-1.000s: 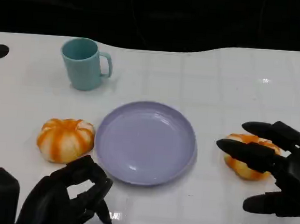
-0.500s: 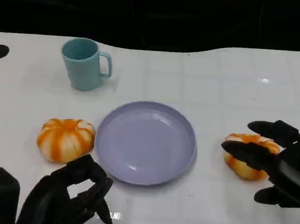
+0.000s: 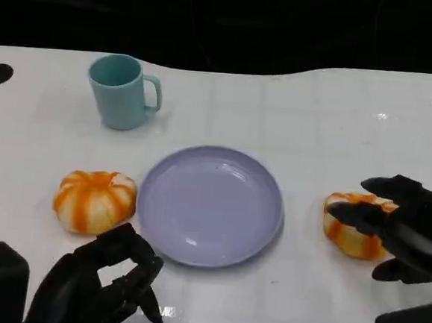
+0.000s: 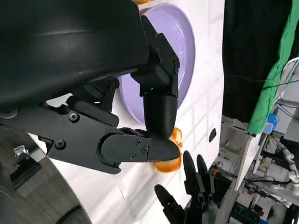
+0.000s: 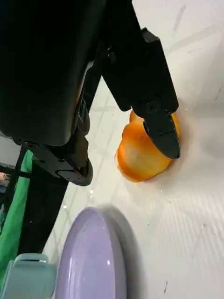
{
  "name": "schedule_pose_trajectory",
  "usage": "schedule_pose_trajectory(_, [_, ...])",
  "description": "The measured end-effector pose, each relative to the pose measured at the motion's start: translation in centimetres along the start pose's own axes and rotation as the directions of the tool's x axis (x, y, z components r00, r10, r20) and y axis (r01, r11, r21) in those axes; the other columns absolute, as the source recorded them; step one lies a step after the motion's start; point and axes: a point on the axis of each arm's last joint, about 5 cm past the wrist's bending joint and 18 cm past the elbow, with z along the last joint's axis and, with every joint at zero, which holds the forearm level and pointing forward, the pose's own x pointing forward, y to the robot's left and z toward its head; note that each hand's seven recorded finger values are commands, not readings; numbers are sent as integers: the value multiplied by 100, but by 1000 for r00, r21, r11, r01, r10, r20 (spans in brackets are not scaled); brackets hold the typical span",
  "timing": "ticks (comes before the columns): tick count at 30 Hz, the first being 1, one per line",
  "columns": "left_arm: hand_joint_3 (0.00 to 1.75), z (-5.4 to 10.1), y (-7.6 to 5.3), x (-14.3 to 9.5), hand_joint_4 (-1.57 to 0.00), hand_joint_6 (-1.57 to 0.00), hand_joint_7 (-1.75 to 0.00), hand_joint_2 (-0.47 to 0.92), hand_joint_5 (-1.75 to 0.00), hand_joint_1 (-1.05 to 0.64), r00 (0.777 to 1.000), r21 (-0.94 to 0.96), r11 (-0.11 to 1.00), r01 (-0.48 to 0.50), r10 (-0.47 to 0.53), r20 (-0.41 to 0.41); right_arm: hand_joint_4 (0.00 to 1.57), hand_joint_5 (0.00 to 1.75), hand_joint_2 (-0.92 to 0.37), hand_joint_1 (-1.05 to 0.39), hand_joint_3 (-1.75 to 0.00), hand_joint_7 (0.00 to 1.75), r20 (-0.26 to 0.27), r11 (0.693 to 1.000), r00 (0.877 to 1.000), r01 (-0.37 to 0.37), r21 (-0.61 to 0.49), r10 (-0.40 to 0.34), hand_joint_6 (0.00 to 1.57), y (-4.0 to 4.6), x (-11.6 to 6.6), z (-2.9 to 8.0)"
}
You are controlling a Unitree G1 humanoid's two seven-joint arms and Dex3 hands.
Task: Grasp the bread from the table and place it into the plate.
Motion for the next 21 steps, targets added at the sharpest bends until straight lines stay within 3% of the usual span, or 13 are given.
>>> schedule_pose_trajectory(10, [32,0,-3,1,-77,-60,-171,92,-175,-57,1000,8,1000,-2,2,-2,32,12,-81,-35,0,1,-8,998,998,-61,-14,61,42,7,158,11])
schedule_pose_trajectory(21, [33,13,-18,-3,-77,-59,-171,92,-175,-57,1000,7,1000,-10,10,1,49,12,-80,-29,0,4,-13,985,986,-166,35,167,56,29,289,23])
